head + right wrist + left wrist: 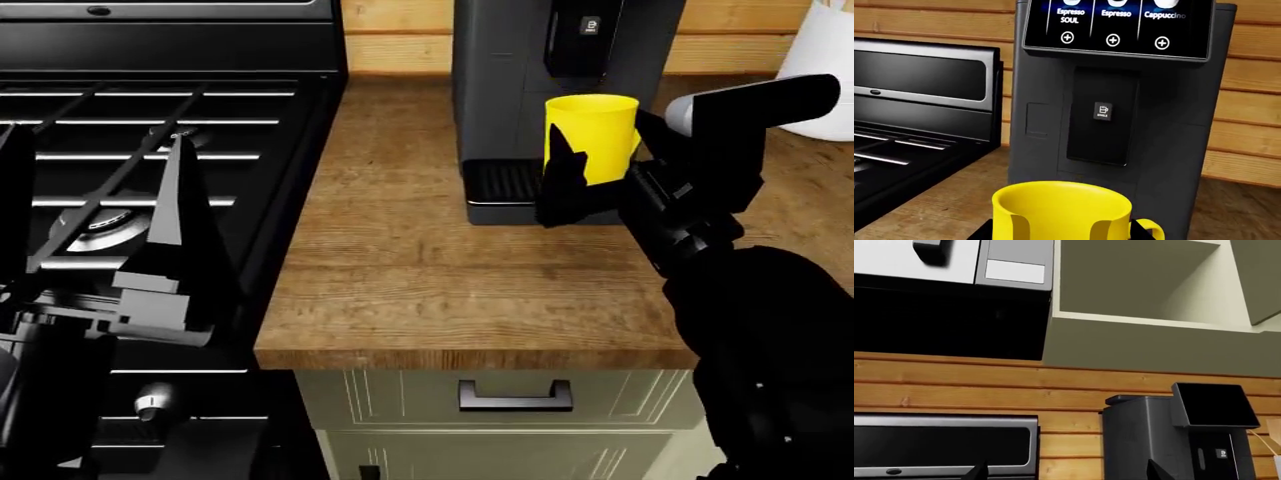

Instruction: Pick the mug from the cabinet, place it under the coffee machine dispenser, and press the start button.

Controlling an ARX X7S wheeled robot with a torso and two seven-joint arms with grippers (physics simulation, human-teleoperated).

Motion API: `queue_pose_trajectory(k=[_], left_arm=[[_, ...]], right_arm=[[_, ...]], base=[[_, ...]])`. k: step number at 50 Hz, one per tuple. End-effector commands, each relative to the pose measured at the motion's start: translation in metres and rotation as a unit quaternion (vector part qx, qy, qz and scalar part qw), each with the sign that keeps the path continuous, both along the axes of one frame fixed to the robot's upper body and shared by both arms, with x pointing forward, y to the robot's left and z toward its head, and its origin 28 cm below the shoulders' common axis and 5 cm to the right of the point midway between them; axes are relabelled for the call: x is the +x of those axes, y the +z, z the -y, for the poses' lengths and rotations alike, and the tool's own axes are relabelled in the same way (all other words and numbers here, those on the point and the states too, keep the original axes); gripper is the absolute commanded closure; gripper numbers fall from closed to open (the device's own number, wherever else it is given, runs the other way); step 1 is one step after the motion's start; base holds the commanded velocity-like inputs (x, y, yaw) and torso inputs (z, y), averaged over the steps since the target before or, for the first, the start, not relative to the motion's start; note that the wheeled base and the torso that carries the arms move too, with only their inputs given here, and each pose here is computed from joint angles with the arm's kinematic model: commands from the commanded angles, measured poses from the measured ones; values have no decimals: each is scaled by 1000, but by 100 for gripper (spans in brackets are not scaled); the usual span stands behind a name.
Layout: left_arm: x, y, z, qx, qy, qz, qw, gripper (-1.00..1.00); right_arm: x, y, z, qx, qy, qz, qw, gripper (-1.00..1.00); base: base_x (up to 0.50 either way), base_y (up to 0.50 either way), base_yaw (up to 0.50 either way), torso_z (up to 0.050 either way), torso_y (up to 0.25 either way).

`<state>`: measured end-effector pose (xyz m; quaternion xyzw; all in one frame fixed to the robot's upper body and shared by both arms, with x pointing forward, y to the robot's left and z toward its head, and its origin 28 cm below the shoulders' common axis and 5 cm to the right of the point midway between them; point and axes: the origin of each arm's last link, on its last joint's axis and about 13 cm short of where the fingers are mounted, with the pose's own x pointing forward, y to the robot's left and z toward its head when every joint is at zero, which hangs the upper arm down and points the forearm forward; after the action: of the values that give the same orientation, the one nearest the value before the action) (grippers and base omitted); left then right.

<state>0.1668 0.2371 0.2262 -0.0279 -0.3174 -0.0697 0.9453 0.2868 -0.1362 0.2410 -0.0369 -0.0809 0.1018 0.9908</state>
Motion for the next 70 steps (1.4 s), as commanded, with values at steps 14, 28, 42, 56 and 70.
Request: queue_pose_trajectory(k=[14,28,42,56,70], left_arm=[[-1,-3,-2,-3,3,-5,1000,-100],[0,-3,-2,-5,3,-5,1000,-100],[0,-3,-3,-7,3,-4,1000,-100],[-2,-1,-4,-2,5,8,1000,-100],[-4,-1,-3,-2,2,17,1000,-100]], right_arm=[[8,-8,3,-2,-14,2,1000,100],[17,-1,-2,-1,-6,14,1000,100],[39,6,-10,-9,-2,12,1000,100],[37,-2,-7,-5,-19,-11,1000,100],[45,-7,-6,5,-30,-7,999,100]], base=[[0,0,0,0,0],[0,0,0,0,0],[0,0,0,0,0],[0,0,0,0,0],[0,0,0,0,0]])
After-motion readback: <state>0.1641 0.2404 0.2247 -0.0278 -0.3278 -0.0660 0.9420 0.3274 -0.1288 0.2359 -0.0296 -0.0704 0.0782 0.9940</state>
